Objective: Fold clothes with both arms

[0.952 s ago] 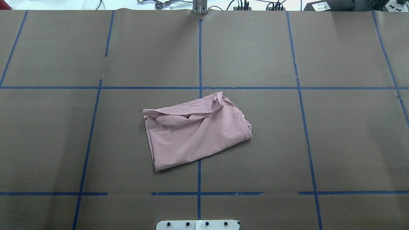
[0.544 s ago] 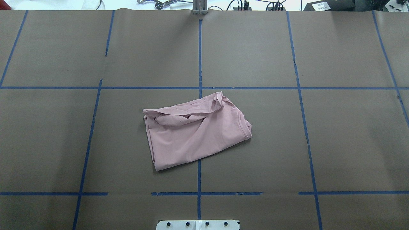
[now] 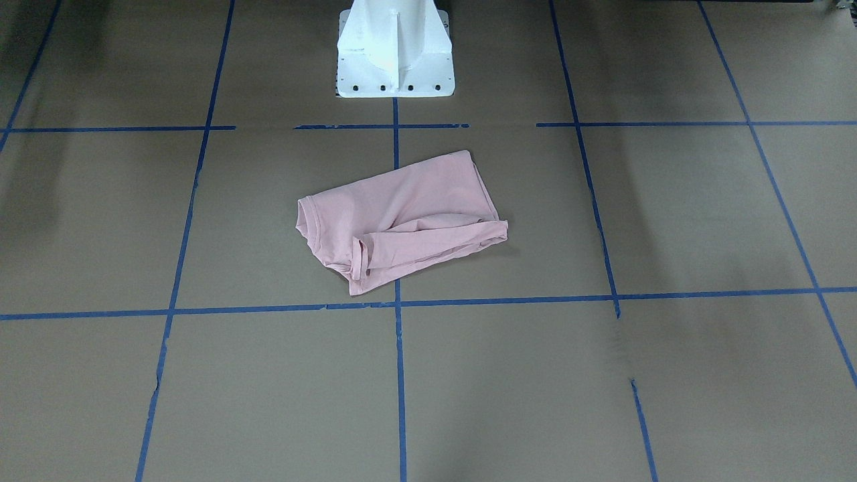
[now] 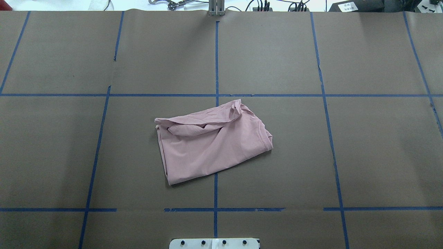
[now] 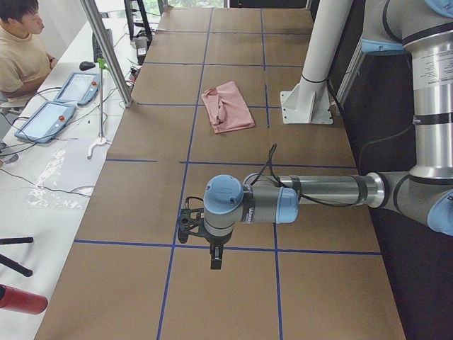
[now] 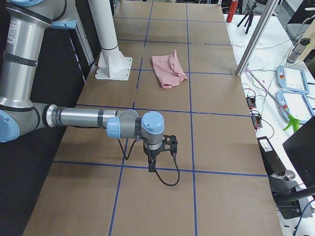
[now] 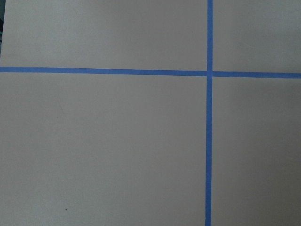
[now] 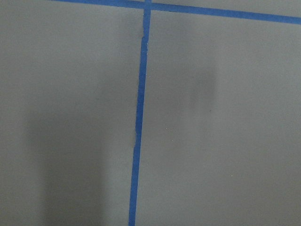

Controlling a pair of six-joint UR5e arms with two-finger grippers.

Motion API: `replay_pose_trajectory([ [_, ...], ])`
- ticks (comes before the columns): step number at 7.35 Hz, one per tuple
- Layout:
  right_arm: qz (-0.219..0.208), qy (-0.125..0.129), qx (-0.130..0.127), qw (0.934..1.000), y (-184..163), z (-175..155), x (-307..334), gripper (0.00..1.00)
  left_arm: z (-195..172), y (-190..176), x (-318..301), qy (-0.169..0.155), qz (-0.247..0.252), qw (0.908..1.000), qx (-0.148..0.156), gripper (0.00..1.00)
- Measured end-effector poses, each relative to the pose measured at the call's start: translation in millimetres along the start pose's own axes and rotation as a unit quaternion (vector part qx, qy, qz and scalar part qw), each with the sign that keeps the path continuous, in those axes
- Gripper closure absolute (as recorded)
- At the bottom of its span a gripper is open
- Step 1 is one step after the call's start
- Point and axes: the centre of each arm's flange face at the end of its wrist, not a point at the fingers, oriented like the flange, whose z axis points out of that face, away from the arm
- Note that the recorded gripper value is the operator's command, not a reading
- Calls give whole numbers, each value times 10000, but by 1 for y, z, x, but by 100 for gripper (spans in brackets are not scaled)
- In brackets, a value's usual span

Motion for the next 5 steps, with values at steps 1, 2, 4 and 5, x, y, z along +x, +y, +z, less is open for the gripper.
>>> replay_pose_trajectory([
  [1,8,1,-5,10000,0,0,0,0,0,0,0,0,2,10000,2,0],
  [2,16,5,-8,10000,0,1,1,0,-1,0,1,1,11,10000,11,0],
  [4,27,7,-9,10000,0,1,1,0,-1,-1,1,6,21,10000,22,0],
  [5,29,7,-7,10000,0,1,1,0,-1,-1,1,7,24,10000,26,0],
])
